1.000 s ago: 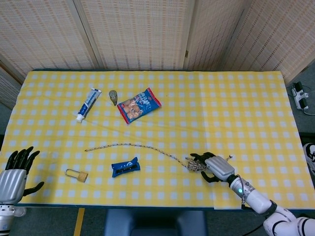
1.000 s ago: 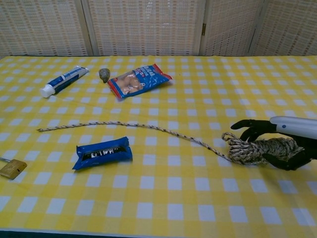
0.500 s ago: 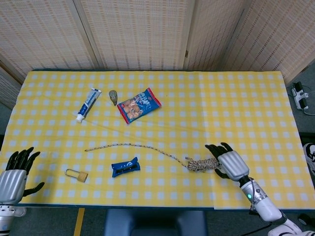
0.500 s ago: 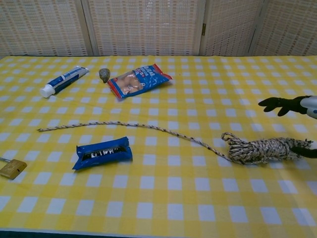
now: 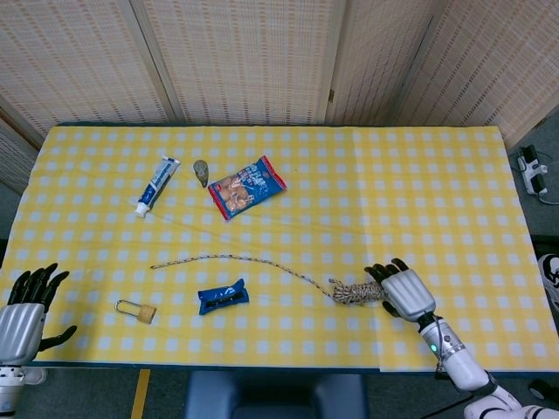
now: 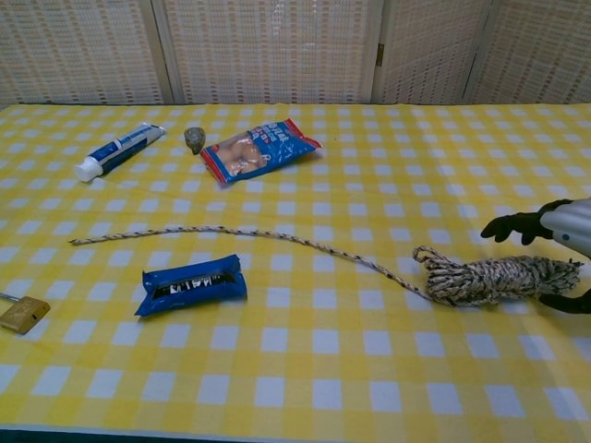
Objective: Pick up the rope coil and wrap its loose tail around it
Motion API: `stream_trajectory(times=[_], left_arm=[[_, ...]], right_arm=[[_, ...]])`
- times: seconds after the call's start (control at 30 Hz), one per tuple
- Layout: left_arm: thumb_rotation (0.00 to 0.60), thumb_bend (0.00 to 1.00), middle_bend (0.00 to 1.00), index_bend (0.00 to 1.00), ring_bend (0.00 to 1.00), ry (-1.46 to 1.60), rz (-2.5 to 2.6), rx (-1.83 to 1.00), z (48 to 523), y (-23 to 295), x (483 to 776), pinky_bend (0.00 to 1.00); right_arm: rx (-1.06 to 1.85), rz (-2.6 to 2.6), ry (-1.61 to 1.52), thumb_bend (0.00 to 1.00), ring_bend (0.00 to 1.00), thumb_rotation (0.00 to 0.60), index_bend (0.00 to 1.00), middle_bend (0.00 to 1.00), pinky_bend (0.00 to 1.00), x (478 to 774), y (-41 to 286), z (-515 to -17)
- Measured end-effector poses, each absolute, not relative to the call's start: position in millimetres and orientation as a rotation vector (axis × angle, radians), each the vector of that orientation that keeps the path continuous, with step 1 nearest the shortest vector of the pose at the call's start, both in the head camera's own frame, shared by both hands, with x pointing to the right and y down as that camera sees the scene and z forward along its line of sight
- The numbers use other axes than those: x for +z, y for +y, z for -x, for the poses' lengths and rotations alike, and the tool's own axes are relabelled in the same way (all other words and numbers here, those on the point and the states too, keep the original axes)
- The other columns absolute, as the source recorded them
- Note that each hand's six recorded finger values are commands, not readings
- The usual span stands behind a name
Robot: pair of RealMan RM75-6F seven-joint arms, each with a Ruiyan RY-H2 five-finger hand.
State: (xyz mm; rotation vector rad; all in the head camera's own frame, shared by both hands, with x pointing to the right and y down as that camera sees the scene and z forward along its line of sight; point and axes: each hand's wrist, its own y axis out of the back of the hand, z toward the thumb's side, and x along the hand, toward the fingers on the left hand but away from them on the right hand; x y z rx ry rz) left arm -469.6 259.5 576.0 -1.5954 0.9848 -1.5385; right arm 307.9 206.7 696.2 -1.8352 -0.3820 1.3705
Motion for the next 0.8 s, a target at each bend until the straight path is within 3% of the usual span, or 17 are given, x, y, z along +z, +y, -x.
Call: stream_trajectory(times=[0.13, 0.6, 0.8], left_arm=[[0.6, 0.18, 0.07, 0.17, 0.08, 0.985, 1.598, -1.546, 471, 261, 577, 0.0], [0.6, 0.18, 0.07, 0.17, 0.08, 0.991, 1.595, -1.552, 474, 262, 577, 0.0], [0.6, 0.18, 0.07, 0.17, 0.08, 0.995, 1.594, -1.56, 477, 264, 577, 0.0]], right_arm=[[1.366, 1.843, -0.386, 0.34, 0.33, 0.6, 0.28, 0.3, 0.2, 701, 208, -306], [1.359, 1.878, -0.392, 0.34, 0.35, 0.6, 0.3, 0.33, 0.21, 703, 209, -298], [1.355, 1.884, -0.404, 0.34, 0.38, 0.6, 0.34, 0.36, 0.26, 703, 205, -296]])
